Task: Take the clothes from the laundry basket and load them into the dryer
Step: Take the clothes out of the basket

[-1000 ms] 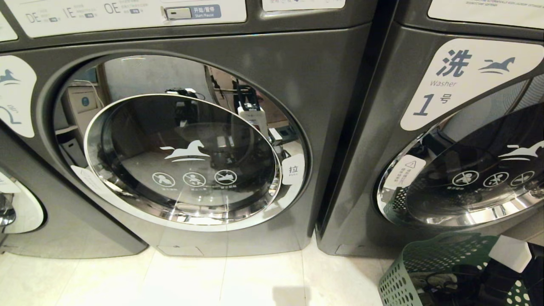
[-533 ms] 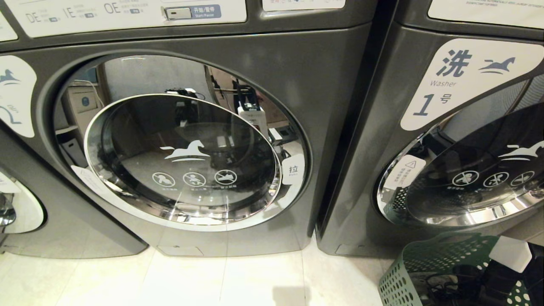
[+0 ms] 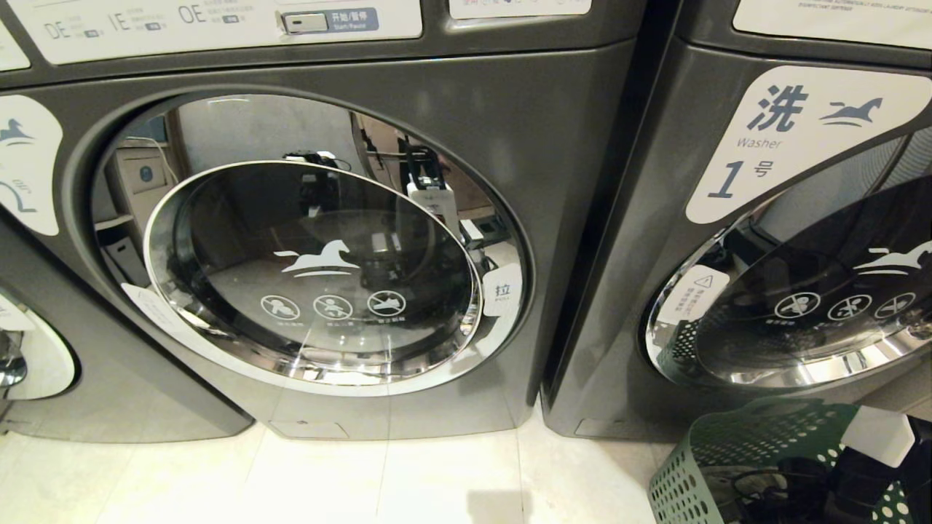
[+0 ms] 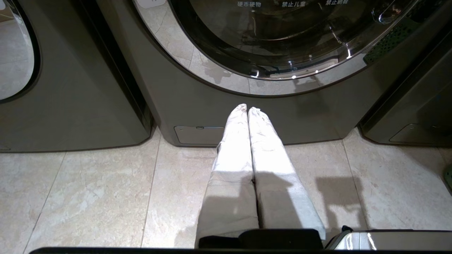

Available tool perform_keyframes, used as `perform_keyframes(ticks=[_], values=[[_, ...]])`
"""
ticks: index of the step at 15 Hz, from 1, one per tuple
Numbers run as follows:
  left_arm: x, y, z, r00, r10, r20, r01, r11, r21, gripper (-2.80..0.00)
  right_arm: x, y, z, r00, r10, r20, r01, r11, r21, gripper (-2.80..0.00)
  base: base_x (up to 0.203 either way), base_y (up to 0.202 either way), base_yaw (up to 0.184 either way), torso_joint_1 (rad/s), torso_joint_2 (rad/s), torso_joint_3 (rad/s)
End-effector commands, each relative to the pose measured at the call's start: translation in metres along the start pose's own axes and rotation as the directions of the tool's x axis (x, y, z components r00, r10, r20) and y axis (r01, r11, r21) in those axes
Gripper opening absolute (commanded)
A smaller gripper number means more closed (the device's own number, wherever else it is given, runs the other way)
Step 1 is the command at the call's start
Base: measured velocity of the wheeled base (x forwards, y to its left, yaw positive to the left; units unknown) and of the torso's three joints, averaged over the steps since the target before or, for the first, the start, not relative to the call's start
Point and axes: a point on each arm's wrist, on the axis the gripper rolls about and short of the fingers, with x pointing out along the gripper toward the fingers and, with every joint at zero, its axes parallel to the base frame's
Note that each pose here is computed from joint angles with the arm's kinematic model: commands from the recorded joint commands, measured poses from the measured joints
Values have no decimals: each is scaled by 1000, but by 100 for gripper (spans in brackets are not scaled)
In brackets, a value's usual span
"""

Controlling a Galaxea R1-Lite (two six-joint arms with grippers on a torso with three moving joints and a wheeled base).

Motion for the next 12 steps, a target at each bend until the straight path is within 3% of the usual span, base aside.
perform_keyframes(ticks=[1,3,6,8,9,10,12], values=[[0,0,0,1000,0,0,0,1000,0,-280,-3,4,3,1000,11,5,-11,1000,-11,-280,0,0,0,0,0,0],[0,0,0,1000,0,0,0,1000,0,-280,-14,15,3,1000,18,0,-18,998,-56,-280,0,0,0,0,0,0],[0,0,0,1000,0,0,0,1000,0,-280,-15,24,-27,996,-38,-87,9,949,-316,-280,0,0,0,0,0,0],[0,0,0,1000,0,0,0,1000,0,-280,-9,48,-31,996,15,-82,-43,936,-348,-280,0,0,0,0,0,0],[0,0,0,1000,0,0,0,1000,0,-280,-7,60,-28,992,74,-104,-103,946,-308,-280,0,0,0,0,0,0],[0,0,0,1000,0,0,0,1000,0,-280,-5,69,-25,987,113,-115,-141,951,-277,0,0,0,0,0,0,0],[0,0,0,1000,0,0,0,1000,0,-280,9,82,-17,982,167,-92,-185,953,-241,0,0,0,0,0,0,0]])
